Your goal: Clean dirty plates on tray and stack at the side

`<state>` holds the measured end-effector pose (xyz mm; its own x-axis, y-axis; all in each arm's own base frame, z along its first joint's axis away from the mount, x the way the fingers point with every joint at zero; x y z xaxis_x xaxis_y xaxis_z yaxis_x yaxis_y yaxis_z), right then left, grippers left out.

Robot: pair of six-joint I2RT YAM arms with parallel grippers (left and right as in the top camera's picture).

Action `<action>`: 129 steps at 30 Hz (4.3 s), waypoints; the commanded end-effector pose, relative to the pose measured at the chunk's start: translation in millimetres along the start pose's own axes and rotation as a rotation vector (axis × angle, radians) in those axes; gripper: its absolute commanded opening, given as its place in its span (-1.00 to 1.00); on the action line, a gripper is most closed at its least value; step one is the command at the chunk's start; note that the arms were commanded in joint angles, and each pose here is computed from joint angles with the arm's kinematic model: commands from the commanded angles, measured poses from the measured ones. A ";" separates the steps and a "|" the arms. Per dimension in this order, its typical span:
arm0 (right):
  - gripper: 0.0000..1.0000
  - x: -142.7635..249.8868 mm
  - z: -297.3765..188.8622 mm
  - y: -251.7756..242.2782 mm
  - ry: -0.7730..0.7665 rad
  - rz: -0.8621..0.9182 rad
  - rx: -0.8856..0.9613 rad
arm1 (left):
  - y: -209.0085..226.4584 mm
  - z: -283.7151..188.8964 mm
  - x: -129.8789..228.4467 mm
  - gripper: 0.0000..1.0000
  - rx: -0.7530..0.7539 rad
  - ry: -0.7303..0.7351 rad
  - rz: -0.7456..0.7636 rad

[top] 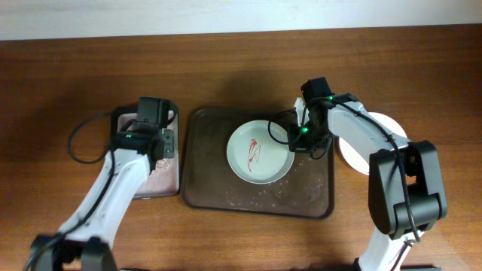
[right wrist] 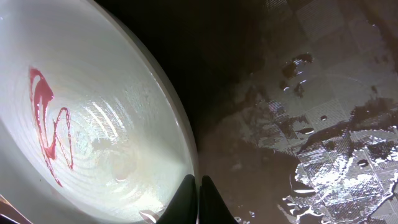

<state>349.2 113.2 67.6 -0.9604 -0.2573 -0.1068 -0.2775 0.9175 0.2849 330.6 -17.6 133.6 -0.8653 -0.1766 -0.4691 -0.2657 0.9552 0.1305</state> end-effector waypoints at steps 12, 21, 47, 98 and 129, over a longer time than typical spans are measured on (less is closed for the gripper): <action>-0.92 1.9 -1.1 0.8 0.004 -0.018 0.019 | -41.6 -29.0 -9.1 -1.00 0.609 0.183 -0.066; -0.92 3.4 -1.1 1.0 0.012 -0.015 0.017 | -127.0 -54.8 1.5 -1.00 0.829 0.163 0.045; -0.92 4.0 -1.1 1.3 0.015 -0.015 0.015 | -217.9 49.8 76.7 -1.00 0.677 0.402 -0.087; -0.42 5.5 -1.0 1.0 0.021 -0.013 0.017 | -157.2 -60.6 8.4 -1.00 0.541 0.091 -0.011; -0.92 -2.3 -46.0 1.7 -0.088 -0.043 0.122 | 8.9 74.6 11.6 -1.00 0.104 0.301 -0.101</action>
<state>332.2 111.9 64.8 -0.9622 -0.2647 -0.0640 -0.2717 0.9181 0.2885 353.7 7.4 83.0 -0.8811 -0.4010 -0.2508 -0.4078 0.9127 -0.0269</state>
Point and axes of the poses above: each gripper's point midway between its finger pads, its own z axis out along the fingers, its own y axis along the line the jaws close on, x = y × z, the point moved 5 cm from there along -z, back along the fingers, and after that the axes turned 13 degrees about -z, right-handed, at the moved point
